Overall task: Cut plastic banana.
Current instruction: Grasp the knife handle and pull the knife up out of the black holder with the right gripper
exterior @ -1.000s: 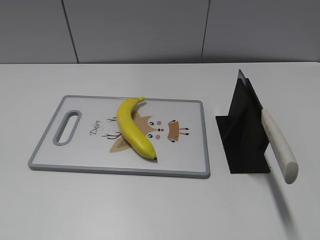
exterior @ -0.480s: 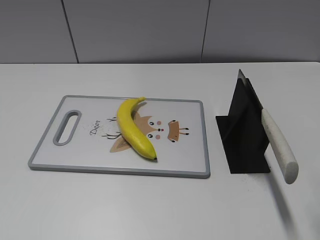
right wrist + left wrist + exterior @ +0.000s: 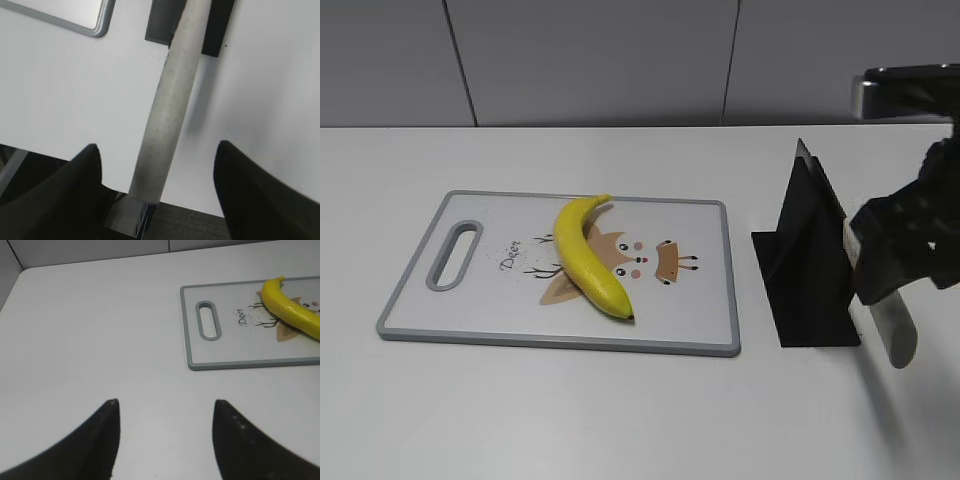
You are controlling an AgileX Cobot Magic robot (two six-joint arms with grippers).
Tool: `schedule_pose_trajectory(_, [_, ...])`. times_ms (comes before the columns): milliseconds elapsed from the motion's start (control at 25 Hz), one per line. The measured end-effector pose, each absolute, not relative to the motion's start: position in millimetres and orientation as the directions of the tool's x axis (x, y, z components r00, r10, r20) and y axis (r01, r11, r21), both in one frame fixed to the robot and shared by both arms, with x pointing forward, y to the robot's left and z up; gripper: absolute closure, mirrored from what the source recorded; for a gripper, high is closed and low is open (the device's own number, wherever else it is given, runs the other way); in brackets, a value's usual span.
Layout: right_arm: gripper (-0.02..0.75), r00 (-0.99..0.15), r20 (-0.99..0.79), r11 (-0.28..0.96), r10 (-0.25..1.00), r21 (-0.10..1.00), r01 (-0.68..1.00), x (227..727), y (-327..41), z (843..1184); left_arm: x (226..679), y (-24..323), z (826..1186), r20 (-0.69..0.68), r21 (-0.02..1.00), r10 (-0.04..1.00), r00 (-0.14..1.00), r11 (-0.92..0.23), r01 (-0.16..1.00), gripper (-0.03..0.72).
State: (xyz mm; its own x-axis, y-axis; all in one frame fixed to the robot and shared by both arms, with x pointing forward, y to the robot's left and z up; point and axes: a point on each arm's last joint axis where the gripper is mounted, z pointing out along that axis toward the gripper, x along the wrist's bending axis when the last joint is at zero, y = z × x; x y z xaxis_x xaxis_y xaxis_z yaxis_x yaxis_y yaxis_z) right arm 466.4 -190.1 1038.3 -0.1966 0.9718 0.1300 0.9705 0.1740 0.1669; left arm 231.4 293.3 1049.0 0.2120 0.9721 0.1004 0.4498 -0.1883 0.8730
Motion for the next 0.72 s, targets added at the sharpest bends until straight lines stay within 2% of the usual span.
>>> schedule_pose_trajectory(320, [0.269,-0.143,0.077,0.141,0.987,0.025,0.99,490.0,-181.2,988.6,231.4,293.3,1049.0,0.1,0.873,0.972,0.212,-0.188,0.45,0.115])
schedule_pose_trajectory(560, [0.364,-0.117,0.074,0.116,0.99,0.023,0.993,497.5,-178.2,975.7,231.4,293.3,1049.0,0.1,0.873,0.972,0.212,-0.188,0.45,0.115])
schedule_pose_trajectory(680, [0.449,-0.111,0.074,0.109,0.991,0.024,0.994,497.7,-178.2,975.4,231.4,293.3,1049.0,0.1,0.873,0.972,0.212,-0.188,0.45,0.115])
schedule_pose_trajectory(720, [0.512,-0.107,0.073,0.105,0.992,0.022,0.994,497.6,-178.2,975.4,231.4,293.3,1049.0,0.1,0.873,0.972,0.212,-0.188,0.45,0.115])
